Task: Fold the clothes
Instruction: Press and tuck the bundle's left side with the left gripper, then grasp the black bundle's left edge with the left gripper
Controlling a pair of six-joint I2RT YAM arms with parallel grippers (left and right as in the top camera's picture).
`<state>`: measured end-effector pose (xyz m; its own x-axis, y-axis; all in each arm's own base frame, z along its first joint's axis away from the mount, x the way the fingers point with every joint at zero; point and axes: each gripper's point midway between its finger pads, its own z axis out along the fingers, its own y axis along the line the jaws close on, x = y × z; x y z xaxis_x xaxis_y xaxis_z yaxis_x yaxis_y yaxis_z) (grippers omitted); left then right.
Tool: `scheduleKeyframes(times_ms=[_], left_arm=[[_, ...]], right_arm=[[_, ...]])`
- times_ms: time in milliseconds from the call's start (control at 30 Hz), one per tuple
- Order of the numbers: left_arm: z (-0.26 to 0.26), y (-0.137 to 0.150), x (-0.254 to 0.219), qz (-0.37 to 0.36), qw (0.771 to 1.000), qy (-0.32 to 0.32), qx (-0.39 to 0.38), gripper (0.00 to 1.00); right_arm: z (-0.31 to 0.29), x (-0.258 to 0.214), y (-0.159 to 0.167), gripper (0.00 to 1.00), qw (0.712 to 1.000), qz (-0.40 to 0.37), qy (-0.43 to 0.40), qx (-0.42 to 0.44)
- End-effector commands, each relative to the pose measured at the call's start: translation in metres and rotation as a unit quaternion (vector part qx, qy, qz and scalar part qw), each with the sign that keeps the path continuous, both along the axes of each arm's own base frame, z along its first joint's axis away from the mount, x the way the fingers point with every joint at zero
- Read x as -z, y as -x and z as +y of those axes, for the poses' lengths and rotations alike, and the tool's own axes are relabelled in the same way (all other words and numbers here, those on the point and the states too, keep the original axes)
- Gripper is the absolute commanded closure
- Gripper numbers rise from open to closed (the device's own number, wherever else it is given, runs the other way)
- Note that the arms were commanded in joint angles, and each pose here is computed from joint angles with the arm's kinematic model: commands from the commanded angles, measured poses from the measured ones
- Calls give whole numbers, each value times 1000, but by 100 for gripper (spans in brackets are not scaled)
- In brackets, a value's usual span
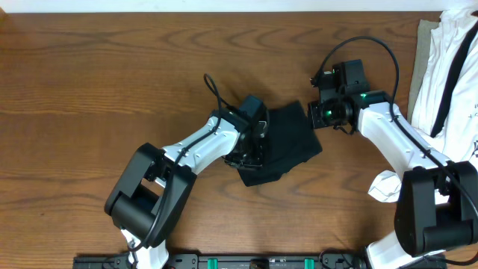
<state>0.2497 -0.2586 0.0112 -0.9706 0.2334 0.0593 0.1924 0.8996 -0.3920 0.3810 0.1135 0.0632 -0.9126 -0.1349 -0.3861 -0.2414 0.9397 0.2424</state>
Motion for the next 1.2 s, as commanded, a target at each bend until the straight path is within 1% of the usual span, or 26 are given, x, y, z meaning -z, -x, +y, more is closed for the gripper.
scheduleKeyframes(times_ms=[0,100,167,200,233,267,300,333,367,433,500,700,800,933,1167], left_arm=[[-7,-4,-15,-11,1000,15,-1,94],[-9,-19,-52,-55,997,45,-9,94],[-6,-31,-82,-99,993,64,-19,94],[-1,-36,-93,-120,990,64,-25,93],[6,-41,-104,-143,987,60,-34,89],[13,-45,-111,-161,985,50,-42,70],[21,-49,-115,-178,982,35,-46,54],[29,-52,-117,-198,979,15,-43,42],[34,-54,-118,-211,977,3,-32,33],[36,-54,-115,-226,974,-8,7,25],[38,-52,-106,-224,974,-16,31,20],[42,-45,-67,-187,978,-46,84,12],[41,-47,-48,-175,977,-55,106,10],[43,-59,-29,-184,974,-77,111,8],[36,-72,-28,-213,966,-67,127,5]], right_arm=[[-5,-4,-4,93,1000,-7,6,4],[-5,-3,-3,93,1000,-5,6,5],[-5,-3,-3,92,1000,-5,6,5],[-5,-3,-3,92,1000,-5,6,5],[-5,-3,-3,92,1000,-6,6,5],[-5,-3,-3,92,1000,-6,6,5],[-5,-4,-3,91,1000,-6,6,5],[-5,-3,-3,91,1000,-6,6,5],[-5,-3,-3,91,1000,-6,6,5],[-5,-3,-3,91,1000,-6,6,5],[-5,-3,-3,91,1000,-6,6,5],[-5,-3,-3,90,1000,-4,6,5],[-5,-3,-2,90,1000,-4,7,5],[-5,-2,-1,90,1000,-2,7,4],[-5,-1,0,90,1000,1,7,4]])
